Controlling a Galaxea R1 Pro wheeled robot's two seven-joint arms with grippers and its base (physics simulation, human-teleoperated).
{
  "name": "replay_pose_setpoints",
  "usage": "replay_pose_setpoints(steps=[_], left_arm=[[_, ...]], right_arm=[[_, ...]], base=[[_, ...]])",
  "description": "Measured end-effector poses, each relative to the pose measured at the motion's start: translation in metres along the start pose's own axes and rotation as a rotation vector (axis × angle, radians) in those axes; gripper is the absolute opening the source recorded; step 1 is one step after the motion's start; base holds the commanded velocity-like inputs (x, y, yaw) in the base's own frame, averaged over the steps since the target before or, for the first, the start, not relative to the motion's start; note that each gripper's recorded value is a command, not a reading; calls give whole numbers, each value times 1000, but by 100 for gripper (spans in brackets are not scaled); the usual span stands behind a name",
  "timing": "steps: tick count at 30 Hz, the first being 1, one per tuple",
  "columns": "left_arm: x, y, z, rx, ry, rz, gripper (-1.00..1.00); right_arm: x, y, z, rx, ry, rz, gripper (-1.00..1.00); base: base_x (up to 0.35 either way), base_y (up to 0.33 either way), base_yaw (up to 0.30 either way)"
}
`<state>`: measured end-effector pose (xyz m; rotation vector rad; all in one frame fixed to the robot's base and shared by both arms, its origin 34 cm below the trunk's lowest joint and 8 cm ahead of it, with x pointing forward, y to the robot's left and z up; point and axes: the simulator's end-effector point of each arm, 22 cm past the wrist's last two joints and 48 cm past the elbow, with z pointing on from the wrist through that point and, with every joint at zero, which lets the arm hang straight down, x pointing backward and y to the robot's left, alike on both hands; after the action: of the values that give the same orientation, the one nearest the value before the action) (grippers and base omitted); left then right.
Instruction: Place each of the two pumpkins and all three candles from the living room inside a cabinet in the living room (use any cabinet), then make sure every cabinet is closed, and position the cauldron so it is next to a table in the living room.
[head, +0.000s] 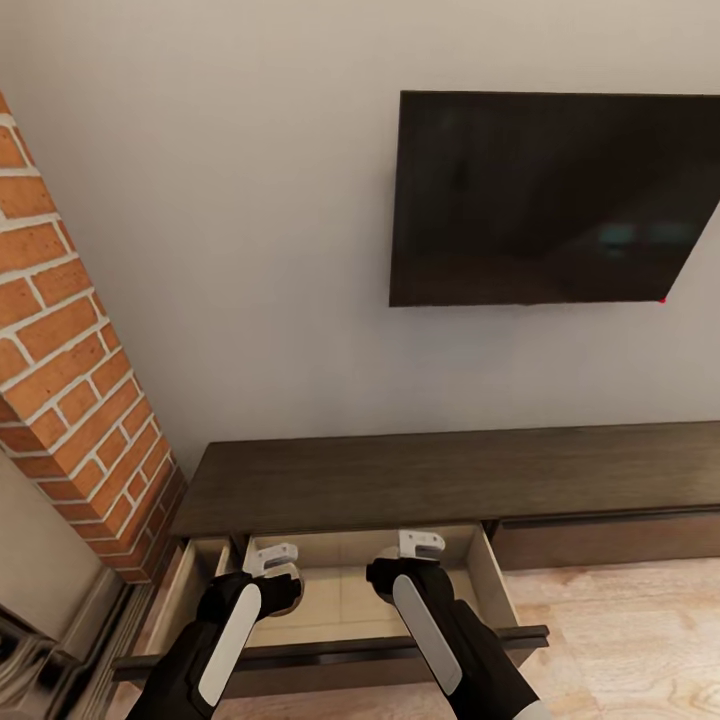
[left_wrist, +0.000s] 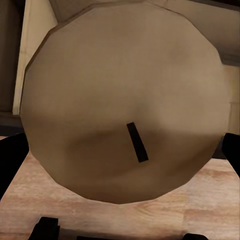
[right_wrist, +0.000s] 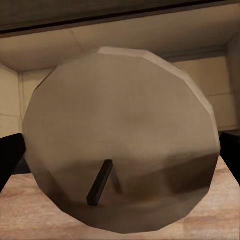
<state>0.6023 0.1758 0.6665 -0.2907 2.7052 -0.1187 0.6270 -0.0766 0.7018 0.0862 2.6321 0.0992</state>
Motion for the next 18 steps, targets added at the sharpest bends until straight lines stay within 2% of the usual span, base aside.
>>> replay_pose_setpoints(steps=[18], left_arm=[[1, -2, 0, 2, 3, 6, -100]], right_arm=[[2, -1, 2, 4, 3, 0, -100]], base=[[0, 0, 0]])
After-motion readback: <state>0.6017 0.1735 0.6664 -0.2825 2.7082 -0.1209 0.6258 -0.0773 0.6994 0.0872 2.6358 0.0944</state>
